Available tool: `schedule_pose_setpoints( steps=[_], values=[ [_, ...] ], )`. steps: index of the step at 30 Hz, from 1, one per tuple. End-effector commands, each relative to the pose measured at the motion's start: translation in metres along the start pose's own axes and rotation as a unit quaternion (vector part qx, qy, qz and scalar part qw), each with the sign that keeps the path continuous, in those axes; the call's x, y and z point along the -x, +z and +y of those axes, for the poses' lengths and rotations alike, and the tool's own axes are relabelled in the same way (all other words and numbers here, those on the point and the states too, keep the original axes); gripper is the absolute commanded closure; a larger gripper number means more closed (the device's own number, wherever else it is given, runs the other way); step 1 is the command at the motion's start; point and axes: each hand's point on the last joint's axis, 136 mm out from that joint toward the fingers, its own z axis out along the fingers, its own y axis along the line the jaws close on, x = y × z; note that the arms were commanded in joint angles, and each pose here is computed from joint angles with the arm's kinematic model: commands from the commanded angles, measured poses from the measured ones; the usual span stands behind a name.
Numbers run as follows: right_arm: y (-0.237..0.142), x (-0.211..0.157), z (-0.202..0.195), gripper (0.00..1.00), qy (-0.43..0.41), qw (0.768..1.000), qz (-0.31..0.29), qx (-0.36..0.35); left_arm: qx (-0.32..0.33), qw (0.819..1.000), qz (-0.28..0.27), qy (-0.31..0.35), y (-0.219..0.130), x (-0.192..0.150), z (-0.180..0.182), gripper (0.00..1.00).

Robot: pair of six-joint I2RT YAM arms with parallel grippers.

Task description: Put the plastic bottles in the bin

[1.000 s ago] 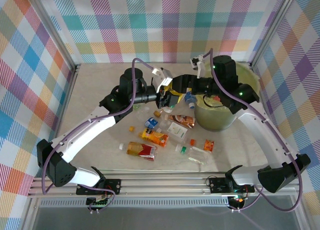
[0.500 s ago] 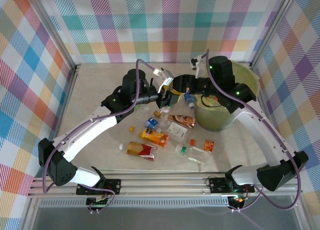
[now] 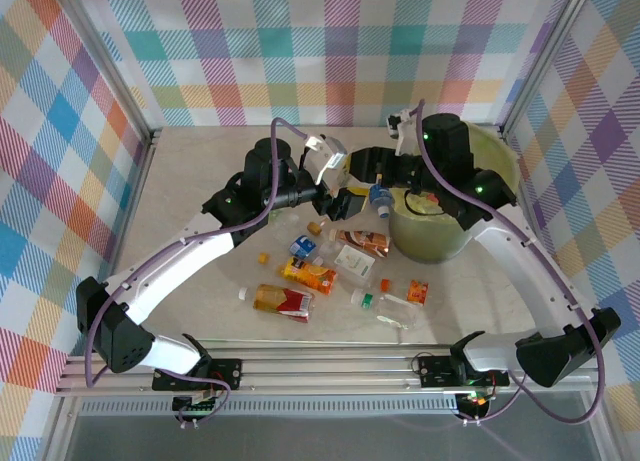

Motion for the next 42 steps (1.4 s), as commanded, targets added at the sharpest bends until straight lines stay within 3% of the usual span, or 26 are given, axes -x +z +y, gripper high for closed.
schedule_pose_setpoints(
  steps=[1,13,22,33,42],
  values=[
    [-0.016,0.015,0.001,0.76,-0.02,0.999,-0.033,-0.022,0.011,0.999,-0.045,0.013,-0.014,0.036,-0.004,0.0],
    [-0.057,0.072,-0.003,0.76,-0.103,0.98,-0.121,-0.119,0.089,0.994,-0.068,0.003,-0.071,0.04,0.003,0.0],
    [-0.092,0.118,-0.023,0.76,-0.15,0.944,-0.181,-0.231,0.16,0.985,-0.054,-0.03,-0.099,0.023,0.018,0.0],
    [-0.12,0.133,-0.081,0.76,-0.147,0.903,-0.18,-0.362,0.229,0.97,-0.048,-0.068,-0.118,0.004,0.037,0.0],
    [-0.103,0.109,-0.138,0.76,-0.128,0.889,-0.126,-0.421,0.293,0.951,-0.039,-0.092,-0.132,-0.012,0.055,0.0]
  ],
)
